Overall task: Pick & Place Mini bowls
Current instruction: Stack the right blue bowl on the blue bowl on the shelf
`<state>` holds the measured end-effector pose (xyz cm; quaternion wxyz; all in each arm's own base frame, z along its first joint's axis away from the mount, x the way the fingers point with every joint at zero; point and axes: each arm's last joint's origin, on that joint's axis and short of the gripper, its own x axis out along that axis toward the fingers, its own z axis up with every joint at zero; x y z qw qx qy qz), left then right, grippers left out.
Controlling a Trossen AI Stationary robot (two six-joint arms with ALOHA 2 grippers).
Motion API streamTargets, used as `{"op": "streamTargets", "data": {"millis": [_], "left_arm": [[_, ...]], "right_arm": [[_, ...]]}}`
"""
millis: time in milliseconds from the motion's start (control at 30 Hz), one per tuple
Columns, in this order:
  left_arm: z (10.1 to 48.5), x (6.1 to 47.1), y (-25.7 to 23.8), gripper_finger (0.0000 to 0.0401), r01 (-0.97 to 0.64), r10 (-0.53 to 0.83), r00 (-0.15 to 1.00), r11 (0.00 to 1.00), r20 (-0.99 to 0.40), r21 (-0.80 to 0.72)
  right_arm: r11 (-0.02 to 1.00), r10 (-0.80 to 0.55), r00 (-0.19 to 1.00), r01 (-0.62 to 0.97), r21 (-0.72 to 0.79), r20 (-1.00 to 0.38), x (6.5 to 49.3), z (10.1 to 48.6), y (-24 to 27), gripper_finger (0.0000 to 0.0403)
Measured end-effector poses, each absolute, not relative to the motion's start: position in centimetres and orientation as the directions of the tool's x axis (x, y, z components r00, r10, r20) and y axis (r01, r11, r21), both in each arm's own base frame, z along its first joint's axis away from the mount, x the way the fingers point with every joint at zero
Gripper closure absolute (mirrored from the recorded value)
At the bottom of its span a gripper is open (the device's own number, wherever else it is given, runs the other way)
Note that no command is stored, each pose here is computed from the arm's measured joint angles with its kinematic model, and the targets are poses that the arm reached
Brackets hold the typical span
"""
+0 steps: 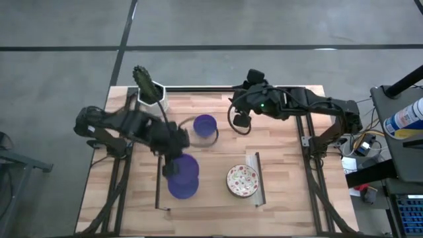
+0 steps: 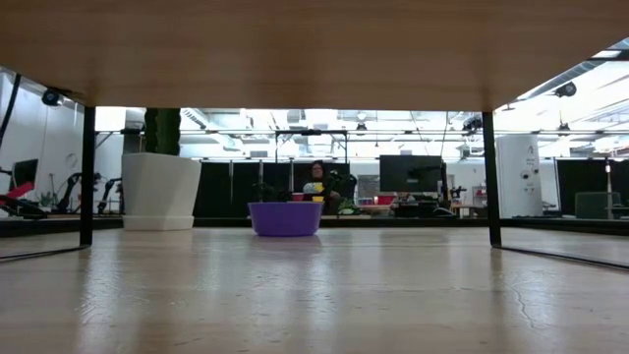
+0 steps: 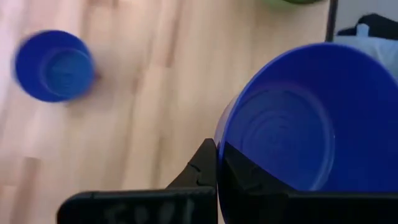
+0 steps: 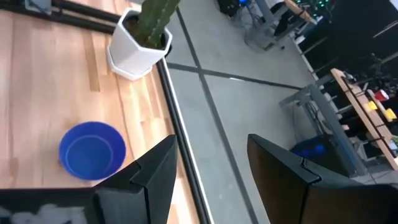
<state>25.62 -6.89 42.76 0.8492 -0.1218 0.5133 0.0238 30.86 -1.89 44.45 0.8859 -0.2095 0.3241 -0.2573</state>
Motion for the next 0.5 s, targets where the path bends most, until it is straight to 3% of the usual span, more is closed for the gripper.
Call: {"op": "streamTargets", "data": {"millis": [500], "left_arm": [[38.0,27.4,-10.4,0.0401,-0.178,-0.014,0.346,0.981,-0.938,-0.08]], "right_arm": [[0.777,-0.608,0.625,0.341,-0.529,-0.49,31.0,43.4,-2.7,0.0211]]}}
